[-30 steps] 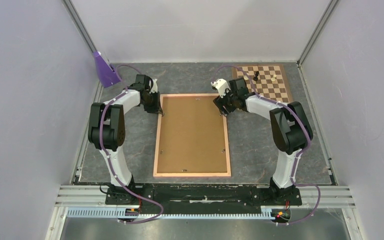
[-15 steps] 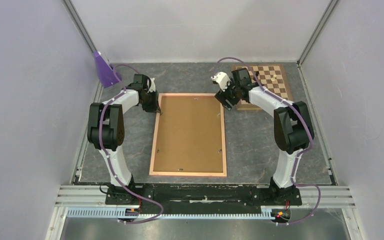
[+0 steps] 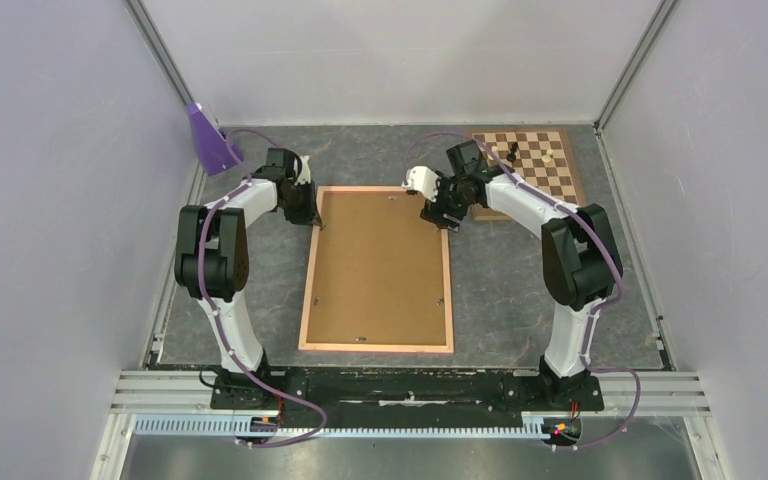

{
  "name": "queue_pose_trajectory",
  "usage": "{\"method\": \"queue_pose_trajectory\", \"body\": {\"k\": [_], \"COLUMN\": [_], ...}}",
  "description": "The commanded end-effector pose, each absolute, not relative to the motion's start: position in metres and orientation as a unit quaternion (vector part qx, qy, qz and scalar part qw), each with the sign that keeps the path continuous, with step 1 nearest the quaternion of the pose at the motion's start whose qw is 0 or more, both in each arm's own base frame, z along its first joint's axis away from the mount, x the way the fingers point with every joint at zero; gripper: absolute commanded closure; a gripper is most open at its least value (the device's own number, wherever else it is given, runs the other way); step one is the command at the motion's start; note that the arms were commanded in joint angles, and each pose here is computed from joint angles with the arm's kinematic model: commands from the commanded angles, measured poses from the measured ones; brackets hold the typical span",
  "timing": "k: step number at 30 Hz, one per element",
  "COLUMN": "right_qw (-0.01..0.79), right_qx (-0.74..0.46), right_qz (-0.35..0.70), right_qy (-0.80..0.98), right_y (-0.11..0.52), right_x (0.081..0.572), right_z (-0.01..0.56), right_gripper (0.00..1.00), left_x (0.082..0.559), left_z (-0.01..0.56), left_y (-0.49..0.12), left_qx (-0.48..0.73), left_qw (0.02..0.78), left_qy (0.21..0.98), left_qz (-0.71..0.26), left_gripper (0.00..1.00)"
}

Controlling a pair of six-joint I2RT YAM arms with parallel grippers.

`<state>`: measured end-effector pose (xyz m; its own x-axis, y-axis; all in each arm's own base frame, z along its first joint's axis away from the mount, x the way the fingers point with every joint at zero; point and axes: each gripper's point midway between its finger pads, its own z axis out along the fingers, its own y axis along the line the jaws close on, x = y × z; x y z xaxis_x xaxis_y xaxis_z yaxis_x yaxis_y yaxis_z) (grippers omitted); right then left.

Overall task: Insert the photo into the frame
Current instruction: Install the photo frame at the center of the board.

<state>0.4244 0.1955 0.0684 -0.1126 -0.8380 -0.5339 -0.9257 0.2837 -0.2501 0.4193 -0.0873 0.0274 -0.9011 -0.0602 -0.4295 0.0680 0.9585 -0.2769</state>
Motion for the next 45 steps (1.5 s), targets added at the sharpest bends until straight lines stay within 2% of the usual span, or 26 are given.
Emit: {"method": "queue_pose_trajectory", "body": {"k": [1, 13, 45], "right_qw": [0.291, 0.198, 0.156], "right_qx": [-0.686, -0.832, -0.867], "right_qz": [0.072, 0.088, 0.066], "right_qy": [0.663, 0.510, 0.469], "right_y": [0.208, 0.195, 0.204], "right_x": [0.418, 0.381, 0.398], "right_z": [0.081, 0.062, 0.026], "right_gripper": [0.27, 0.27, 0.29], "left_x": [0.432, 0.432, 0.430], "left_z": [0.021, 0.021, 0.014], "left_y": [-0.081, -0.081, -0.080], "left_qx": [-0.016, -0.011, -0.005], "left_qw": [0.235, 0.233, 0.223], "left_qy": [0.962, 0.962, 0.965], "left_qz": [-0.139, -0.138, -0.136], "left_gripper": [0.98, 0.98, 0.98]}}
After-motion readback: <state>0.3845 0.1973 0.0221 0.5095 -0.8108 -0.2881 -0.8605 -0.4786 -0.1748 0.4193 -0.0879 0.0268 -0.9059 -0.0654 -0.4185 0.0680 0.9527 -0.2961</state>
